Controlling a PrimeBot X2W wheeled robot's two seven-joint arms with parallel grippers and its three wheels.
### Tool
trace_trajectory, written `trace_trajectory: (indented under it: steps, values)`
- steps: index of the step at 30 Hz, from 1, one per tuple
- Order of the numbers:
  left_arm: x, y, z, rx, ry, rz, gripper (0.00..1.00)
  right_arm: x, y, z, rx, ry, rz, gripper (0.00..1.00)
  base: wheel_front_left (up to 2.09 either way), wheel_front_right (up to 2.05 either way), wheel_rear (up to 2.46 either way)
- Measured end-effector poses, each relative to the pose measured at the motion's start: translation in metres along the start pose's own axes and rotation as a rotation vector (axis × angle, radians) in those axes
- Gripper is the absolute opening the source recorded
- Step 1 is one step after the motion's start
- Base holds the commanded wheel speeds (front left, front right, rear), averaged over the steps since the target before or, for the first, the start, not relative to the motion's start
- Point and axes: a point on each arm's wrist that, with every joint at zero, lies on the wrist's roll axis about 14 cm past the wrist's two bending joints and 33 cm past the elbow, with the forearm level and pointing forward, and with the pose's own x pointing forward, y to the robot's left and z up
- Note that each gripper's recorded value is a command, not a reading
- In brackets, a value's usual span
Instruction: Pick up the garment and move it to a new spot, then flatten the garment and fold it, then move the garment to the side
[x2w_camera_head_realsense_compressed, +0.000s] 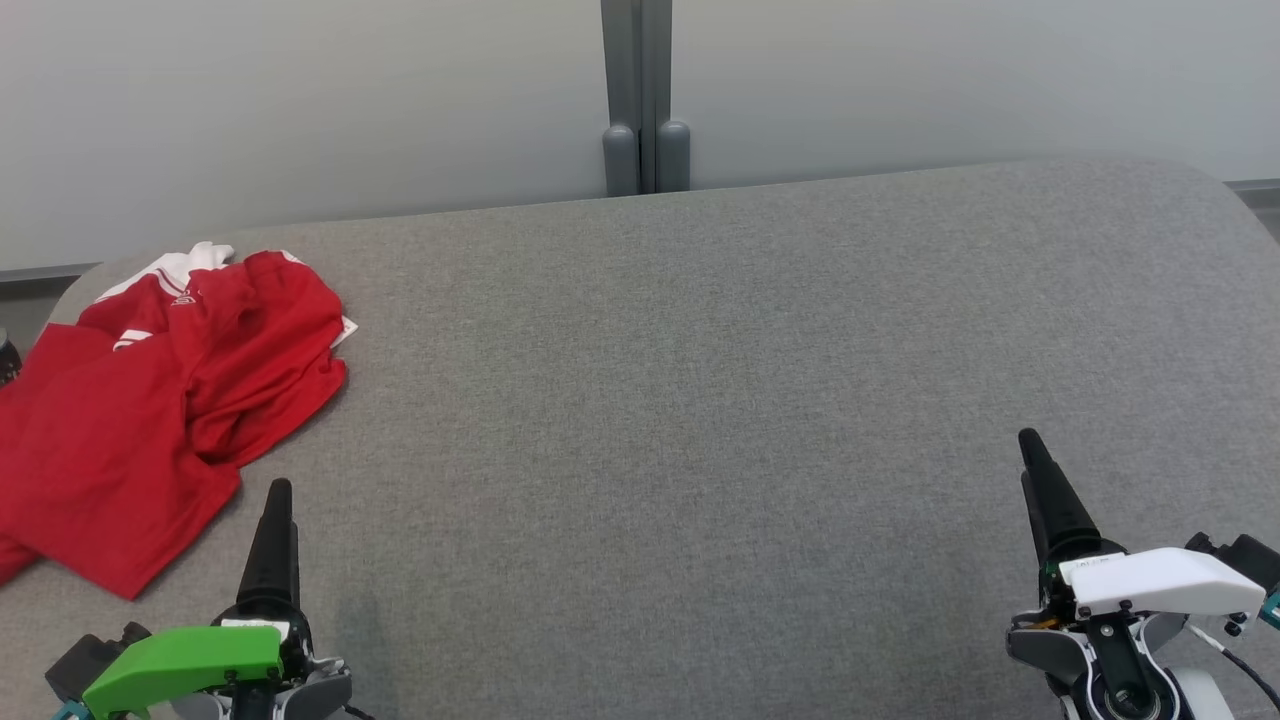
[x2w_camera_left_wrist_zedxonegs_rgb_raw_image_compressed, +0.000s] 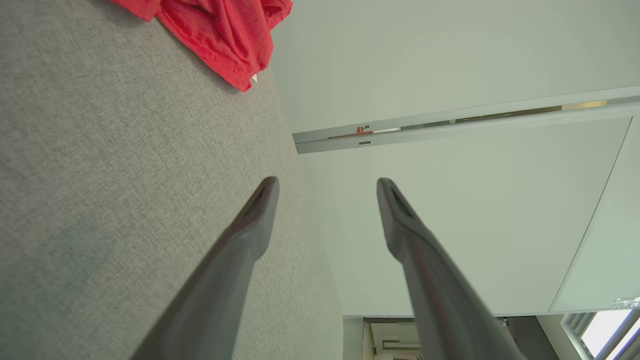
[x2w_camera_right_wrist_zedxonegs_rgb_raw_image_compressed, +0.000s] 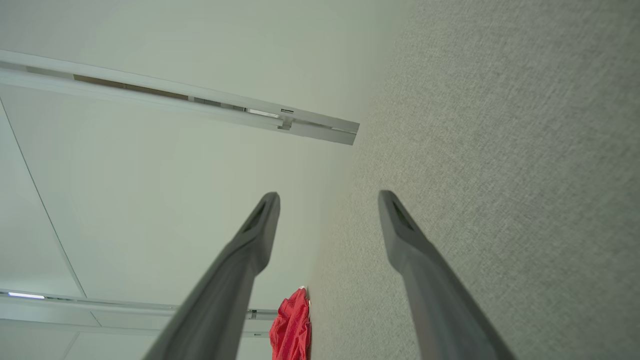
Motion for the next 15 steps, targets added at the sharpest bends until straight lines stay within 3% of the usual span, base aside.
trace_trajectory:
  steps: [15]
  values:
    - [-0.006, 0.004, 0.001, 0.334, -0.006, 0.007, 1.00, -0.001, 0.019, -0.008, -0.400, 0.006, 0.064, 1.00, 0.00, 0.00, 0.00]
